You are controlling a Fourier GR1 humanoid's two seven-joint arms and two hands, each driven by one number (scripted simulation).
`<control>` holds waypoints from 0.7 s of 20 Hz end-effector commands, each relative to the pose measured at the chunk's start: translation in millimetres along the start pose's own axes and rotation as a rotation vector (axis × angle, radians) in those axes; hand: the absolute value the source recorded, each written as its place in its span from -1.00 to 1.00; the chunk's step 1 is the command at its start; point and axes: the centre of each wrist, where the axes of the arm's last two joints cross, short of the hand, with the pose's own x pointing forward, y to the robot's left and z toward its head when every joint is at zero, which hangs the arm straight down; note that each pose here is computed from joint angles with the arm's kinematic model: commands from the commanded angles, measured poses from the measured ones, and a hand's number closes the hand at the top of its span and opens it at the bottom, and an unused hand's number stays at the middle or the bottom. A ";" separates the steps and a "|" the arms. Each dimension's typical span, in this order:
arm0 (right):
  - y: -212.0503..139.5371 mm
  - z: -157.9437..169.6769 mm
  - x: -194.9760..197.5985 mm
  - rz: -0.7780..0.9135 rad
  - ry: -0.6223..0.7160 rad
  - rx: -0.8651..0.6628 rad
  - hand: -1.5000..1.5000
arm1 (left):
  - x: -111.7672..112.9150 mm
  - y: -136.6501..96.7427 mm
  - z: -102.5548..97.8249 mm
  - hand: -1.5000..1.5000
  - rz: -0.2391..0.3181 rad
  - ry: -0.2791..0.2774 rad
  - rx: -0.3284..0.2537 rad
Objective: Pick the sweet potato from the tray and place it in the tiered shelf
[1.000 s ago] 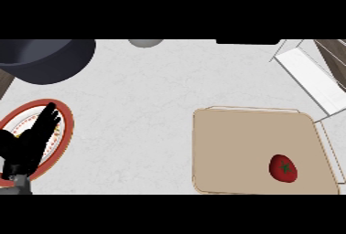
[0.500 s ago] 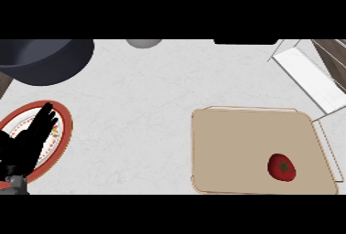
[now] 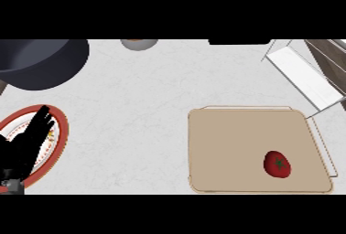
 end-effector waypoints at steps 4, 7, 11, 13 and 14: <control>-78.8 23.9 18.7 -0.081 0.000 -0.062 -1.00 | -7.4 -8.1 0.0 0.00 0.003 0.022 0.025; -122.0 32.7 21.0 -0.040 0.009 -0.133 -1.00 | -10.5 19.1 10.5 0.00 0.011 0.035 0.030; -174.6 43.2 24.3 0.003 0.062 -0.118 -1.00 | -11.1 12.5 22.7 0.00 0.015 0.037 0.031; -188.7 52.4 11.6 0.007 0.038 -0.097 -1.00 | -28.1 11.5 24.7 0.00 0.012 0.043 0.064; -200.7 55.5 5.5 0.002 0.036 -0.089 -1.00 | -16.2 18.9 21.8 0.00 0.010 0.042 0.087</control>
